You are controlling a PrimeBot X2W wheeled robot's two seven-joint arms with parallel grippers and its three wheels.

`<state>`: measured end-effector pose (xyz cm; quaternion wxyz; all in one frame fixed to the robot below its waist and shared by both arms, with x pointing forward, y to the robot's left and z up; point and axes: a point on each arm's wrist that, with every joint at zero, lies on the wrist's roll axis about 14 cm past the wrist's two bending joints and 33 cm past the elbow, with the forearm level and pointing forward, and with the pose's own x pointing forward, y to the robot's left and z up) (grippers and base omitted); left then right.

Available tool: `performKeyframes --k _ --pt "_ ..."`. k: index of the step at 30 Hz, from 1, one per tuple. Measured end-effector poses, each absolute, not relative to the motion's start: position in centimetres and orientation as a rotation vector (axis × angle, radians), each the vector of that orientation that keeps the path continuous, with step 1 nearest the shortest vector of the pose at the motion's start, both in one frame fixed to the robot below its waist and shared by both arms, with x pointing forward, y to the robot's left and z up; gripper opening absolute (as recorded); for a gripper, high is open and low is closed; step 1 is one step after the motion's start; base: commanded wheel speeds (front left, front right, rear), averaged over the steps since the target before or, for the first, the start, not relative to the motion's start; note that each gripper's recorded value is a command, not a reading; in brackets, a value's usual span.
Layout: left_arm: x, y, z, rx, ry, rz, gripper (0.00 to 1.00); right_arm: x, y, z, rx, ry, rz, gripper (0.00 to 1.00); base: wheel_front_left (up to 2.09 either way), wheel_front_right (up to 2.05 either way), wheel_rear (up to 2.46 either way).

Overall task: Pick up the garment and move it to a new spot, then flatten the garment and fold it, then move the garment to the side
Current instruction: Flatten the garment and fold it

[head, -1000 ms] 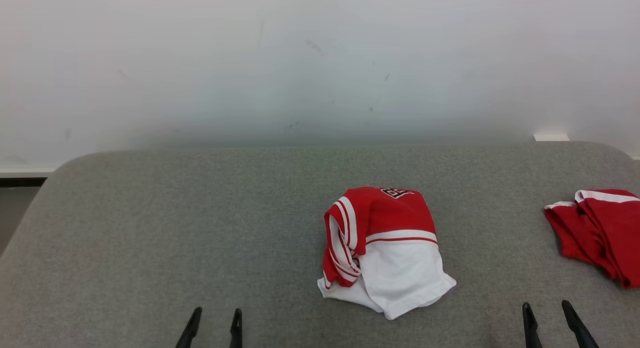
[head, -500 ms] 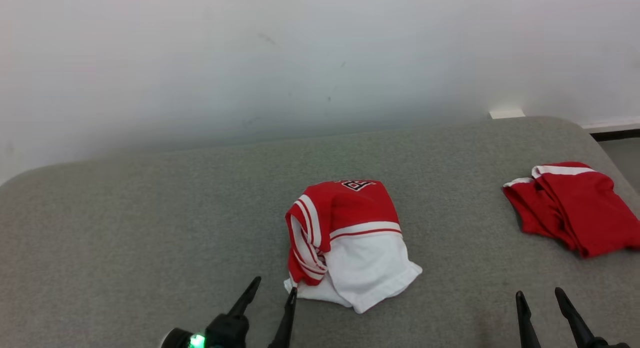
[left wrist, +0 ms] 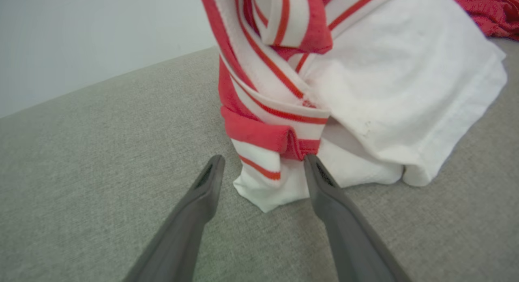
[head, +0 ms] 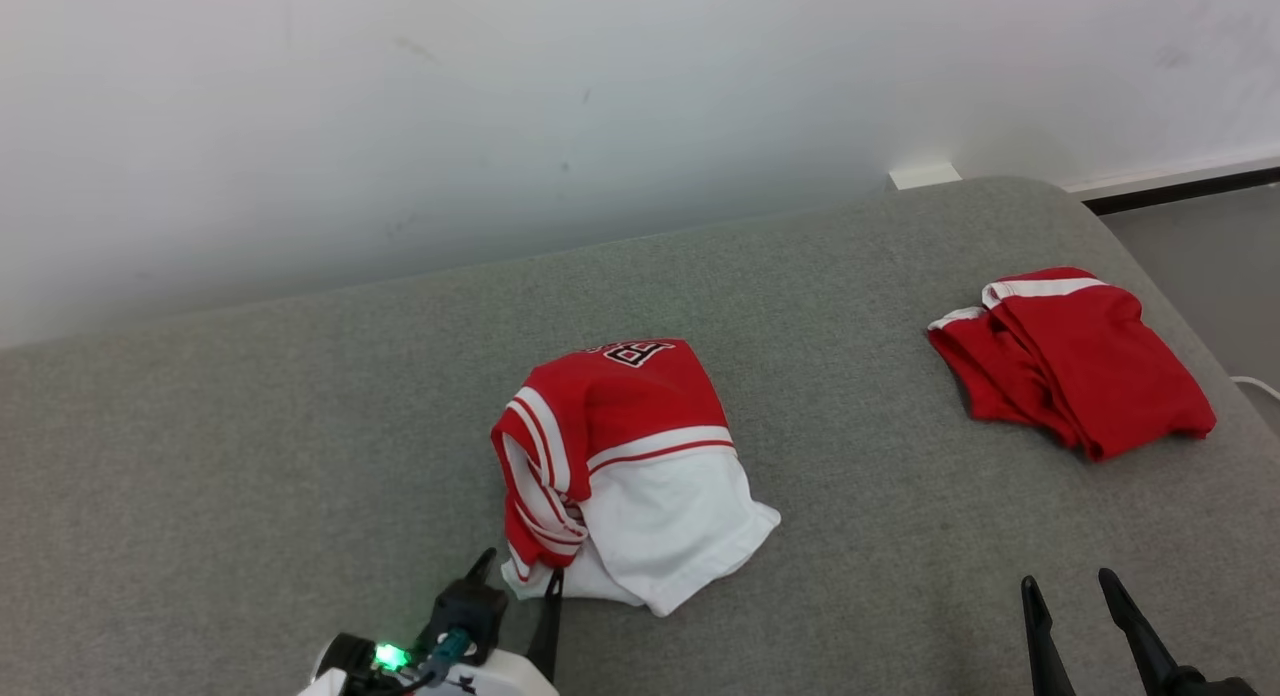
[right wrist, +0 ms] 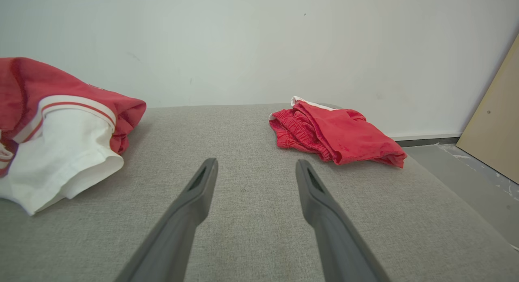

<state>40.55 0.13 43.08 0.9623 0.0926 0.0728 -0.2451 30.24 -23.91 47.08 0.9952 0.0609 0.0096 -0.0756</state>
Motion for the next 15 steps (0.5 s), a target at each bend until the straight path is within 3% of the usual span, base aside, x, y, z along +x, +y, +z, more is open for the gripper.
performKeyframes --k 1,3,7,8,15 --pt "40.7 0.1 42.9 0.186 0.154 -0.494 0.95 30.2 -24.0 47.1 0.122 0.02 -0.155 1.0 0.0 0.0 0.0" --pt "41.0 0.1 42.6 0.186 0.167 -0.491 0.55 30.2 -24.2 47.0 0.121 0.021 -0.161 1.0 0.0 0.0 0.0" --pt "41.4 -0.1 42.4 0.175 0.178 -0.491 0.06 30.3 -24.4 47.0 0.123 0.024 -0.168 1.0 0.0 0.0 0.0" --pt "41.4 -0.1 42.4 0.17 0.178 -0.495 0.0 30.3 -24.4 46.9 0.123 0.025 -0.169 1.0 0.0 0.0 0.0" --pt "42.5 -0.2 45.1 0.025 0.132 -0.471 0.0 30.3 -24.2 47.0 0.126 0.022 -0.163 1.0 0.0 0.0 0.0"
